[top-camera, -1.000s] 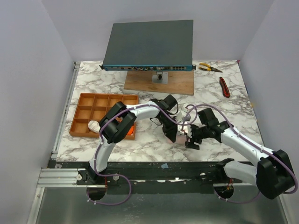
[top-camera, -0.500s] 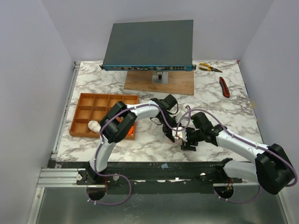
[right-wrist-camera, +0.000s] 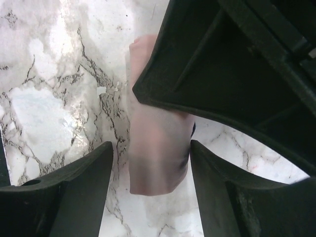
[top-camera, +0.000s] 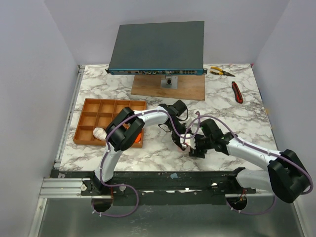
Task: Roll the underwear
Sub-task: Roll the underwear to the center of the board.
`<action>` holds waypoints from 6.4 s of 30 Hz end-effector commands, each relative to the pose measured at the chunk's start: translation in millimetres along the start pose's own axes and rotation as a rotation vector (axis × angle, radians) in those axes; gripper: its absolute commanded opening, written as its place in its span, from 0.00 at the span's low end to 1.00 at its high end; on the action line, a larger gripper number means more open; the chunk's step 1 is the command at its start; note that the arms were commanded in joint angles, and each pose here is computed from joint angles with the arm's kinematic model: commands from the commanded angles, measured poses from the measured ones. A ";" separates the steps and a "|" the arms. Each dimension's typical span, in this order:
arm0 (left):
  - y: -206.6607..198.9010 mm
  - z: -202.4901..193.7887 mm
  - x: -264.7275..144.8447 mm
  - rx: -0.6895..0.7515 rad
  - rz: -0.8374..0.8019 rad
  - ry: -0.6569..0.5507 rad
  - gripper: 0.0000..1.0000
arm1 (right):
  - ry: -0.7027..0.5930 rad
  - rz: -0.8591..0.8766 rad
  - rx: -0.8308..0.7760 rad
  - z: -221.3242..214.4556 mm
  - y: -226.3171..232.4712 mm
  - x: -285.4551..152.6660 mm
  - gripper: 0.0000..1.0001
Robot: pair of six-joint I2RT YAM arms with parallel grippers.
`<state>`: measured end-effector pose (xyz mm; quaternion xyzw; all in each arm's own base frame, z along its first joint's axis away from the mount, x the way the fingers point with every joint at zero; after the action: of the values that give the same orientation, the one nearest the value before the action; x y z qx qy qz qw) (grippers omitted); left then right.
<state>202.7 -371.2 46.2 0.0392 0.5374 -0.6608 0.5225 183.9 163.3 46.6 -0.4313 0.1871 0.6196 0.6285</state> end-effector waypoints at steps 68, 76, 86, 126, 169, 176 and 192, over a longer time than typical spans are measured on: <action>42.8 -73.4 38.3 -0.259 0.006 0.299 0.00 | 0.152 0.170 0.043 -30.7 13.6 42.2 0.62; 43.4 -74.0 38.9 -0.266 0.007 0.299 0.00 | 0.130 0.187 0.058 -28.0 16.6 44.5 0.61; 41.8 -73.3 37.7 -0.266 0.003 0.292 0.00 | 0.162 0.219 0.086 -32.5 19.4 46.5 0.38; 43.4 -30.1 -54.5 -0.232 0.147 -0.033 0.87 | 0.156 0.136 0.139 -14.1 14.4 10.7 0.01; -15.7 -7.5 -107.7 0.094 -0.097 -0.300 0.99 | -0.062 0.192 0.421 16.5 -31.7 -19.2 0.01; -17.2 -11.0 -122.9 0.089 -0.005 -0.423 0.99 | -0.097 0.198 0.481 23.1 -38.0 -16.2 0.01; -55.1 -6.4 -128.1 0.503 0.411 -0.392 0.99 | -0.214 0.326 0.649 40.7 -46.5 -11.7 0.01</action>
<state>212.4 -278.3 160.1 0.0573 0.2636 -0.6667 0.6948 217.3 183.7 79.6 -0.1563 0.3706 0.6436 0.6511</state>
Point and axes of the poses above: each gripper's point midway between its finger pads, its own x axis out along the fingers, its own y axis along the line the jaws close on, z = x × y, the point moved 3 cm from there along -x, back along the fingers, and after that the axes turned 10 degrees about -x, right-handed, at the moved point
